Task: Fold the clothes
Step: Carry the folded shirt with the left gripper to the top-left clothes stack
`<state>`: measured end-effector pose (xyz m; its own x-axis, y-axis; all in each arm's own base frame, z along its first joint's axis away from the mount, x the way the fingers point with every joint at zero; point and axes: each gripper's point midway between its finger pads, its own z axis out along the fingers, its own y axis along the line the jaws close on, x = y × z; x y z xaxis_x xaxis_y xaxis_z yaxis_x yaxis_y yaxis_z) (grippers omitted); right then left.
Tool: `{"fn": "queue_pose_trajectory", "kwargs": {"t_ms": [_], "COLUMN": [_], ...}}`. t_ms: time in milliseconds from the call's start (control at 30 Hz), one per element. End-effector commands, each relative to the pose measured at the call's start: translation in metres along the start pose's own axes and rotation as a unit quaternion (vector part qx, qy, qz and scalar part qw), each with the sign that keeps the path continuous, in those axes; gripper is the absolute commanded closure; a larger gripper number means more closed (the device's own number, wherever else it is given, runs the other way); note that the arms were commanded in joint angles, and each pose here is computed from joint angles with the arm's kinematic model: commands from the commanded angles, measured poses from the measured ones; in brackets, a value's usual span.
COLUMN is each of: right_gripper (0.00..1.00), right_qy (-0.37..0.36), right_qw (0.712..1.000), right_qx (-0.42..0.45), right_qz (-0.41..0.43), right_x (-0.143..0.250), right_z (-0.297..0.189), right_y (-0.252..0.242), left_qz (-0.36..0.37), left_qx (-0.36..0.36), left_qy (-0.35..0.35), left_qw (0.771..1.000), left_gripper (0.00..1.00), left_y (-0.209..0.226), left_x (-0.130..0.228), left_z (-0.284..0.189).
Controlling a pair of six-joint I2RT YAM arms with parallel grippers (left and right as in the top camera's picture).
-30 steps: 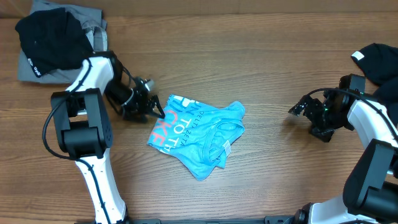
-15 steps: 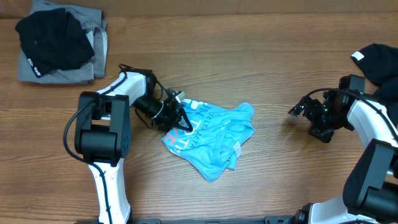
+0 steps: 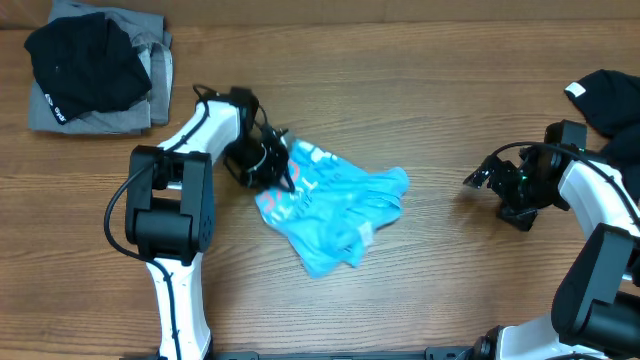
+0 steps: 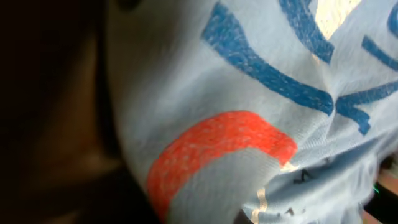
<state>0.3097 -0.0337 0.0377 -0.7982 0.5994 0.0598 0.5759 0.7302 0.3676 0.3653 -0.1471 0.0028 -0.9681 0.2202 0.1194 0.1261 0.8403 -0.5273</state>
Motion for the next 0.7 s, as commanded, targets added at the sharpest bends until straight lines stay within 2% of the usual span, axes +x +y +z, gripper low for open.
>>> {"fn": "queue_pose_trajectory", "kwargs": {"t_ms": [0,167,200,333,467,667], "right_gripper": [0.00,0.00,0.00,0.00,0.00,0.00], "right_qy": [0.007,0.012,0.012,0.015,0.025,0.032], "right_qw": [1.000,1.000,1.000,1.000,1.000,0.999], "right_qx": [0.006,0.008,0.008,0.009,0.013,0.015], "right_qz": [0.000,0.002,0.002,0.003,0.007,0.010], "right_x": [0.004,0.006,0.006,0.008,0.013,0.016], "right_z": [0.002,0.002,0.002,0.002,0.001,0.001], "right_y": [-0.003,-0.004,-0.004,-0.005,-0.006,-0.008], "left_qz": [-0.001,0.009,0.007,0.003,-0.021,-0.040], "left_qx": [-0.139,-0.230,-0.260,-0.296,-0.351,-0.385], "left_qy": [-0.060,-0.130,-0.158,-0.202,-0.257,-0.306], "left_qw": [0.988,0.965,0.952,0.933,0.900,0.870], "left_gripper": [0.90,0.92,0.94,0.95,0.96,0.96], "left_y": [0.047,0.067,0.077,0.093,0.119,0.127], "left_x": [-0.044,-0.080,-0.092,-0.110,-0.126,-0.137], "left_z": [-0.036,-0.089,-0.109,-0.133,-0.165,-0.213]}}
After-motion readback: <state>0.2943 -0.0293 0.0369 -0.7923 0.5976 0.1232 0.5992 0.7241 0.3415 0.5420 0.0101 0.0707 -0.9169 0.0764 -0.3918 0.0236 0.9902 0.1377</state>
